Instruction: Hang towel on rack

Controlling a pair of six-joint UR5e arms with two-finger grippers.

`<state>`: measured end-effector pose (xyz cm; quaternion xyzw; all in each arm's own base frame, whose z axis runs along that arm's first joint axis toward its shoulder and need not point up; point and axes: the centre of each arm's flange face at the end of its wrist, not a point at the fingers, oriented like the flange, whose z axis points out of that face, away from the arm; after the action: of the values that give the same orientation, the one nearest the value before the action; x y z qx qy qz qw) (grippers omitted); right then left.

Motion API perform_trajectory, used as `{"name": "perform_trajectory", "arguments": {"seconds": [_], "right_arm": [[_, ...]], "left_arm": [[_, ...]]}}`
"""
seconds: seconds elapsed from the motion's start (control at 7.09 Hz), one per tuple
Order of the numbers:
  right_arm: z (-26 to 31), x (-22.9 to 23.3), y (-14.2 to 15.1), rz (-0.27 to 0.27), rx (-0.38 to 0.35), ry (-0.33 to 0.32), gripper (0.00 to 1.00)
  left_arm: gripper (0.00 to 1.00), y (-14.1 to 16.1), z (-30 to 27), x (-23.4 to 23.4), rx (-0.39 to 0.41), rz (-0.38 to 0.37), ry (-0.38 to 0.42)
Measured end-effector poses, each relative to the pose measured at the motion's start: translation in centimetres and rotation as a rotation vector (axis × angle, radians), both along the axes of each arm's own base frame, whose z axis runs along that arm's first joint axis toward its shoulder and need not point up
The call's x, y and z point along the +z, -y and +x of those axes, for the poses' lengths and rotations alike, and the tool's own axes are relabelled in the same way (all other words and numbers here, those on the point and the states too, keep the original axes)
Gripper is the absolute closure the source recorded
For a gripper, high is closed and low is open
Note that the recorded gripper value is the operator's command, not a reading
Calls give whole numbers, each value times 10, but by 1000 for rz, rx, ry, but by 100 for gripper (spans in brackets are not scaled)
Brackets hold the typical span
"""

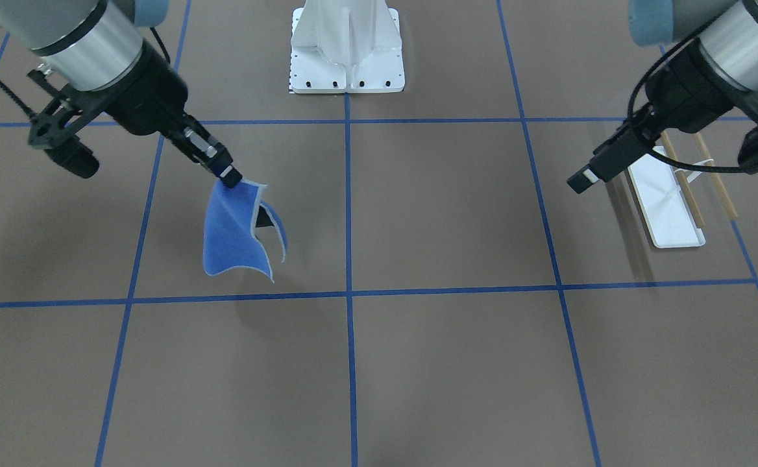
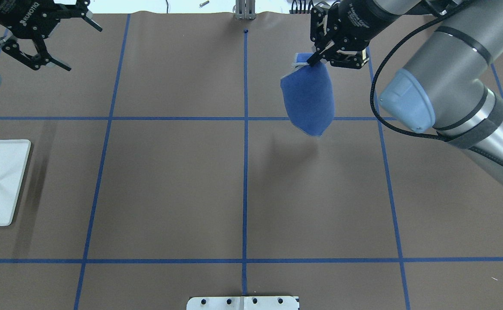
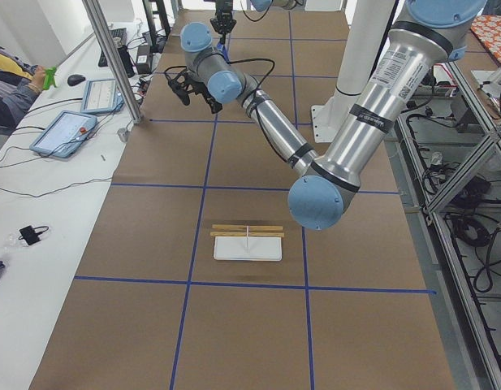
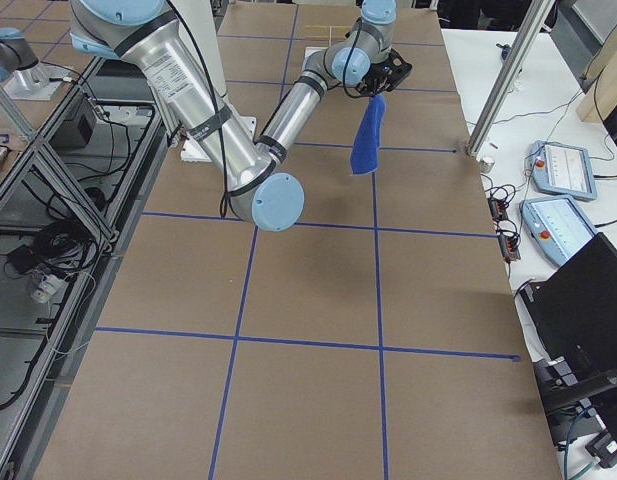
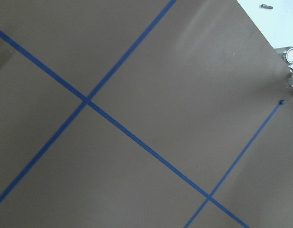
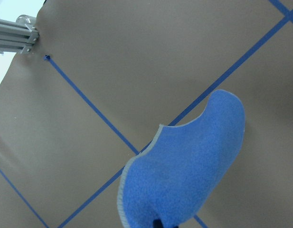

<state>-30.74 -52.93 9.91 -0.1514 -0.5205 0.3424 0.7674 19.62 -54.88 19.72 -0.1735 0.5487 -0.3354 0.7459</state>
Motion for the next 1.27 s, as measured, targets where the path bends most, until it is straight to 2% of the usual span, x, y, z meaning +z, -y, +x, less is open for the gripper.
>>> {"name": "perform_trajectory", "arguments": {"seconds": [0.28,0.71,1.27], "right_arm": [[-35,-62,-24,34,12,23,100],[-75,-132,-49,100,18,56,100],[-98,-168,-65,142,27,69,100]], "left_arm": [[2,-18,32,-25,-7,-69,-93],[2,-41,75,-63,27,-169,-149],[2,-55,97,-77,54,-196,-164]]}}
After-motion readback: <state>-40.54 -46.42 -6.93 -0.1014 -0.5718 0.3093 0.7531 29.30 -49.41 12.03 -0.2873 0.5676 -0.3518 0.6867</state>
